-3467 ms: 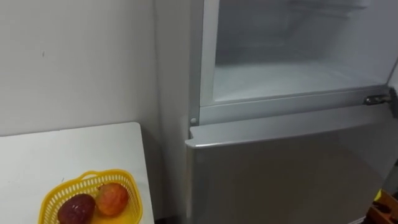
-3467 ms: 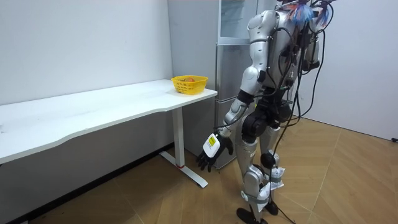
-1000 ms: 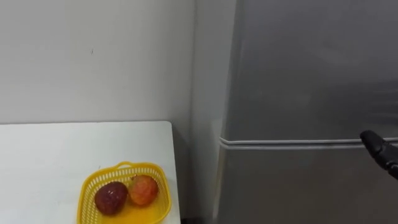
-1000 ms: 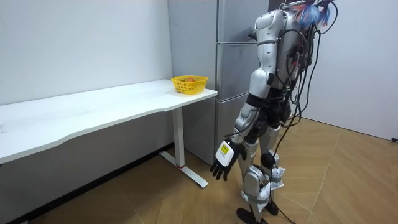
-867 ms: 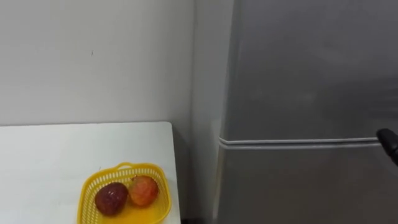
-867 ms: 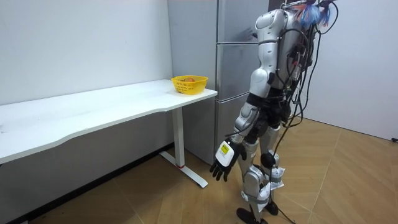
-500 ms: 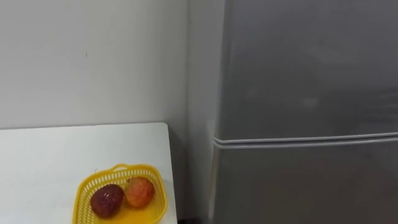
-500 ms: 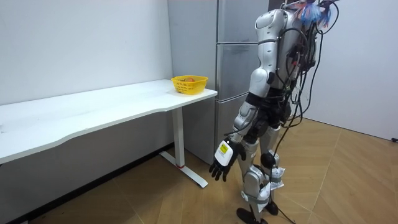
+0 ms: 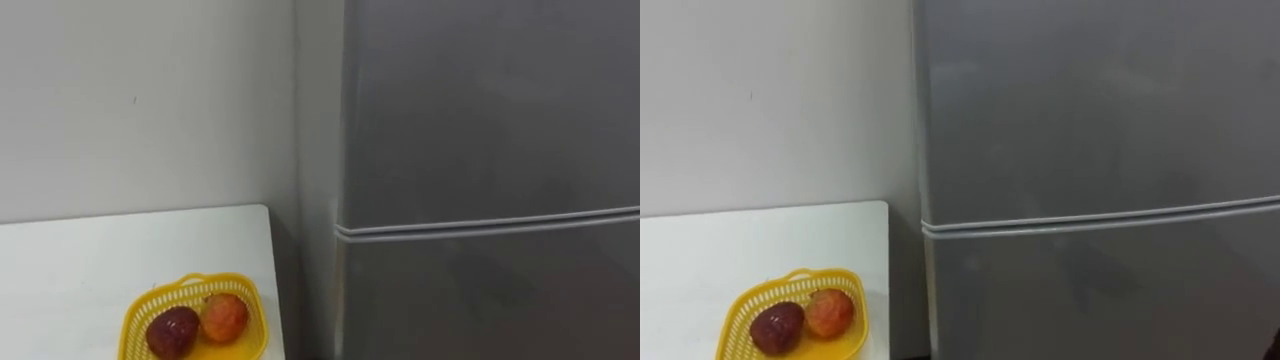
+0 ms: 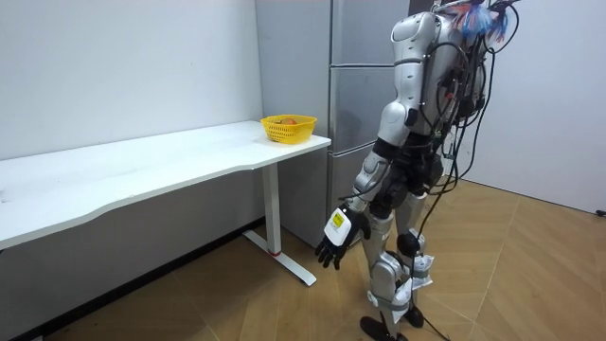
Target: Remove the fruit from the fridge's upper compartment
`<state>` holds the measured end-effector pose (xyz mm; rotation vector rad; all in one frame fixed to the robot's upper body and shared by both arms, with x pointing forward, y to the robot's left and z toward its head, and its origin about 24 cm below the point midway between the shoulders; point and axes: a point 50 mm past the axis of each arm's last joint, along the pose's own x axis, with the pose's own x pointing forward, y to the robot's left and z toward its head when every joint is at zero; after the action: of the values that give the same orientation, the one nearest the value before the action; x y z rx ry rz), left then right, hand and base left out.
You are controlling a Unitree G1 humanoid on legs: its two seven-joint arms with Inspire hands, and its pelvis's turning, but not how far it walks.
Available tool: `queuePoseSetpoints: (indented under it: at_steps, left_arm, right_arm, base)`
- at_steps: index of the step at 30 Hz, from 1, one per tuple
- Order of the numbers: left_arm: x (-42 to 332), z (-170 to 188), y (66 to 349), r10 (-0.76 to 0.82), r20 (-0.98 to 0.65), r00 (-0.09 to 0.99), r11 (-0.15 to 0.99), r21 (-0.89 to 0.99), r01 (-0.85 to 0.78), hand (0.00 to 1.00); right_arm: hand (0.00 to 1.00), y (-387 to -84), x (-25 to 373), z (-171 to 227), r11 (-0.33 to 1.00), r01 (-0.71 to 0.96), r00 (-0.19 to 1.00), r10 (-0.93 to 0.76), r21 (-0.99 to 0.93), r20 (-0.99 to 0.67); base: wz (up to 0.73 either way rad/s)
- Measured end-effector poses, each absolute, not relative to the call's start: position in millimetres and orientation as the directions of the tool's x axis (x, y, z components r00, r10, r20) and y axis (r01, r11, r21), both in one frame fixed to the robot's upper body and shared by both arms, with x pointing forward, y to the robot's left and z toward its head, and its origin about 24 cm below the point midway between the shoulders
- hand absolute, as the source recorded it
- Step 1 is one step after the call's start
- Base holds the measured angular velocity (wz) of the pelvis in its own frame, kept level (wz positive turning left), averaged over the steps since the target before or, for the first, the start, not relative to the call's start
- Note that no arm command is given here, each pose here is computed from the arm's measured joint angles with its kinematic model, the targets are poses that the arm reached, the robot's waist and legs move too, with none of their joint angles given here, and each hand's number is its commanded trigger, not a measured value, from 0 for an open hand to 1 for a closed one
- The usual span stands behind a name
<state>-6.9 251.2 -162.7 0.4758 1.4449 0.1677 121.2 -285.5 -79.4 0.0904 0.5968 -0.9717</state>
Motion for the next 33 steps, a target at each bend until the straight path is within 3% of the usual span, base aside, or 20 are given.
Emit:
queuePoseSetpoints:
  at_steps: [7,14,27,33]
  left_arm:
    - [-26,-162,248,0.381,-0.92,0.088,0.906,0.39,0.165,0.0]
    - [-16,-163,244,0.362,-0.925,0.114,0.913,0.377,0.158,0.0]
    - [-19,-164,245,0.305,-0.951,0.042,0.941,0.308,0.141,0.0]
    - [-16,-164,244,0.291,-0.956,0.02,0.946,0.291,0.142,0.0]
  right_arm:
    - [0.0,-284,76,-119,0.589,0.736,0.264,-0.704,-0.334,-0.659]
    - [0.0,-276,36,-143,0.66,0.598,0.15,-0.65,-0.455,-0.745]
    - [0.0,-253,-13,-166,0.903,0.275,0.028,-0.351,-0.33,-0.936]
    - [0.0,-246,-22,-168,0.955,0.127,-0.032,-0.265,-0.267,-0.964]
  base:
    - [0.03]
    - [0.0]
    - [0.03]
    - [0.0]
